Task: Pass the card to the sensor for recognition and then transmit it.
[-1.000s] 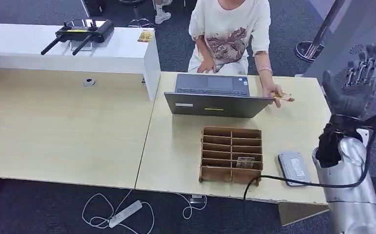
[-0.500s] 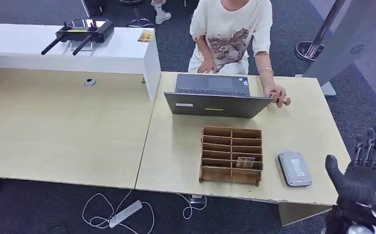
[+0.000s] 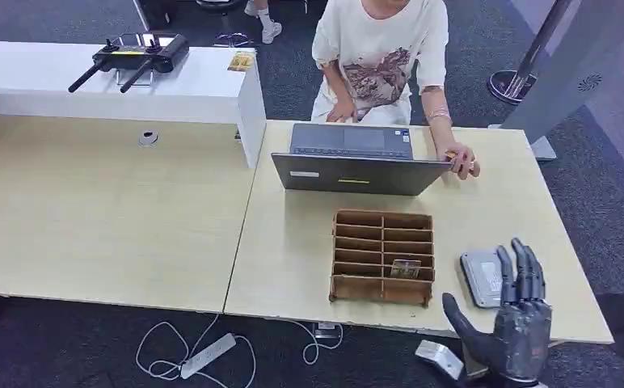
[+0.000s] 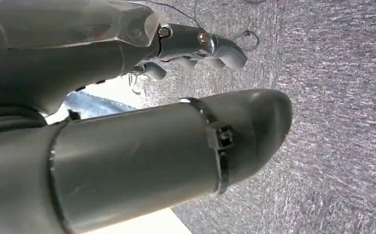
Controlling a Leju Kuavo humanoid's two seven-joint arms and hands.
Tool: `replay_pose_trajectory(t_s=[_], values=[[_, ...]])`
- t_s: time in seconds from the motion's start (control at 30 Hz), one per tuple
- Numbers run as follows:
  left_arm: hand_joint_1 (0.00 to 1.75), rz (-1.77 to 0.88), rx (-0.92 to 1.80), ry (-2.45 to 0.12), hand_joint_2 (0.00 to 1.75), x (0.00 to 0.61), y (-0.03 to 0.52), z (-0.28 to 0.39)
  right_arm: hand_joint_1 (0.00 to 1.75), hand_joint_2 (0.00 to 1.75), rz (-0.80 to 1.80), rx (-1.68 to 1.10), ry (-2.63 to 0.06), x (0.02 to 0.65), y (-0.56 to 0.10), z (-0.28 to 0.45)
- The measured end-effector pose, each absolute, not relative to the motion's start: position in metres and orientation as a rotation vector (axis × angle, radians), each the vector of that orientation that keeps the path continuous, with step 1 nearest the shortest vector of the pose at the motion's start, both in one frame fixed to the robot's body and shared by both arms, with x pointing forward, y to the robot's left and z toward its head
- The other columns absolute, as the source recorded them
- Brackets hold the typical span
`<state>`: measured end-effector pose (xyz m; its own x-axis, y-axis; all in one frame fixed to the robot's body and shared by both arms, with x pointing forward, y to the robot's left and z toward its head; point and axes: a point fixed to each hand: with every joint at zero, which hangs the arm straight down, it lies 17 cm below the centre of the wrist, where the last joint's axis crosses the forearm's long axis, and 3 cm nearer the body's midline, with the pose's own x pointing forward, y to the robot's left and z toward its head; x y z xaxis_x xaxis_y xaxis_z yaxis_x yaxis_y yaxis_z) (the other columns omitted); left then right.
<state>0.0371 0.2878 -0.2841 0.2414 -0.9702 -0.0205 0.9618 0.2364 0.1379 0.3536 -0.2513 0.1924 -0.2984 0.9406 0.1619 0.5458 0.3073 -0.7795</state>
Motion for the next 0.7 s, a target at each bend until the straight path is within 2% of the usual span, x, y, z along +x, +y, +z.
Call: replay_pose_trajectory(t_s=[0.07, 0.17, 0.37, 0.7], values=[[0.00, -1.326, 0.130, -0.072, 0.00, 0.037, 0.288, -0.284, 0.00, 1.75, 0.918, -1.401, -1.905, 0.362, -0.240, 0.186], [0.00, -1.325, 0.126, -0.069, 0.00, 0.036, 0.286, -0.284, 0.00, 1.75, 0.781, -1.368, -1.866, 0.372, -0.250, 0.185], [0.00, -1.326, 0.124, -0.067, 0.00, 0.036, 0.286, -0.284, 0.00, 1.75, 0.681, -1.310, -1.747, 0.387, -0.250, 0.164], [0.00, -1.328, 0.119, -0.071, 0.00, 0.036, 0.285, -0.284, 0.00, 1.75, 0.640, -1.036, -1.729, 0.394, -0.233, 0.143]])
